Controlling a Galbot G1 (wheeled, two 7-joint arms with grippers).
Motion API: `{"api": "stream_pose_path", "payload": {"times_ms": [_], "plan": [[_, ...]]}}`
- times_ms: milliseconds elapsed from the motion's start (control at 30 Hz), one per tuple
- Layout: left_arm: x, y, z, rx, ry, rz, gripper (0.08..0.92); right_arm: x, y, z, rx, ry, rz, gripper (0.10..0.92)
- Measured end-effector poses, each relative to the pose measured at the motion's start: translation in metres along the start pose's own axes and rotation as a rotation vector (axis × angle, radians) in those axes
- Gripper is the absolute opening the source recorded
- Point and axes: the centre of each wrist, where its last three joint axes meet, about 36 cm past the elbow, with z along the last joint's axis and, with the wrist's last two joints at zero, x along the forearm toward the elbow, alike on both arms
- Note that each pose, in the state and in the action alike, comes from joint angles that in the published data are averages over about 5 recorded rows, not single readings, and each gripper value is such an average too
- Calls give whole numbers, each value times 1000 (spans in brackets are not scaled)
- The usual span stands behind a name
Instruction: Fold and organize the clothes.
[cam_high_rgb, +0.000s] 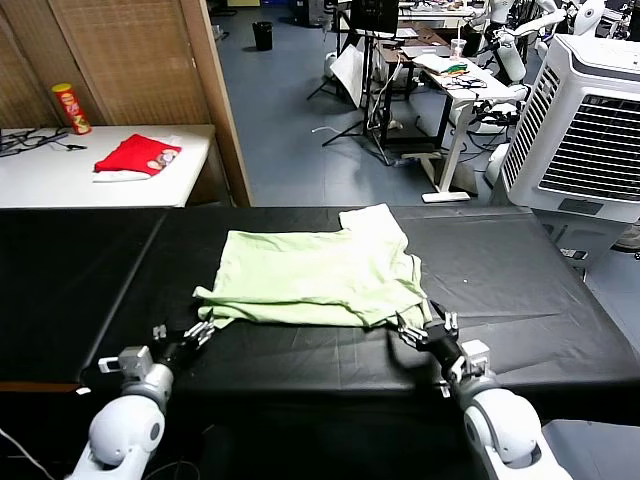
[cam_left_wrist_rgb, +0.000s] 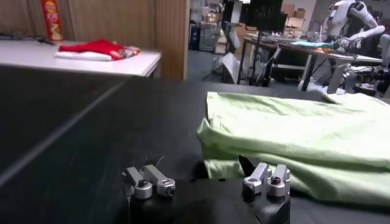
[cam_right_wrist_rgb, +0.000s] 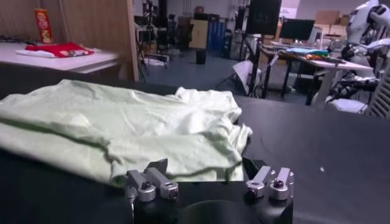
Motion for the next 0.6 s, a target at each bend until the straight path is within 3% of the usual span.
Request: {"api": "stream_pose_path", "payload": {"times_ms": [300, 533, 600], "plan": [[2, 2, 7, 34, 38, 30, 786, -7, 5, 8, -3, 17, -2, 514], [1, 1, 5, 98, 60, 93, 524, -9, 8, 13, -16, 29, 2, 470], [-1, 0, 5, 107, 65, 102, 494, -10, 9, 14, -20, 30, 4, 468]]}}
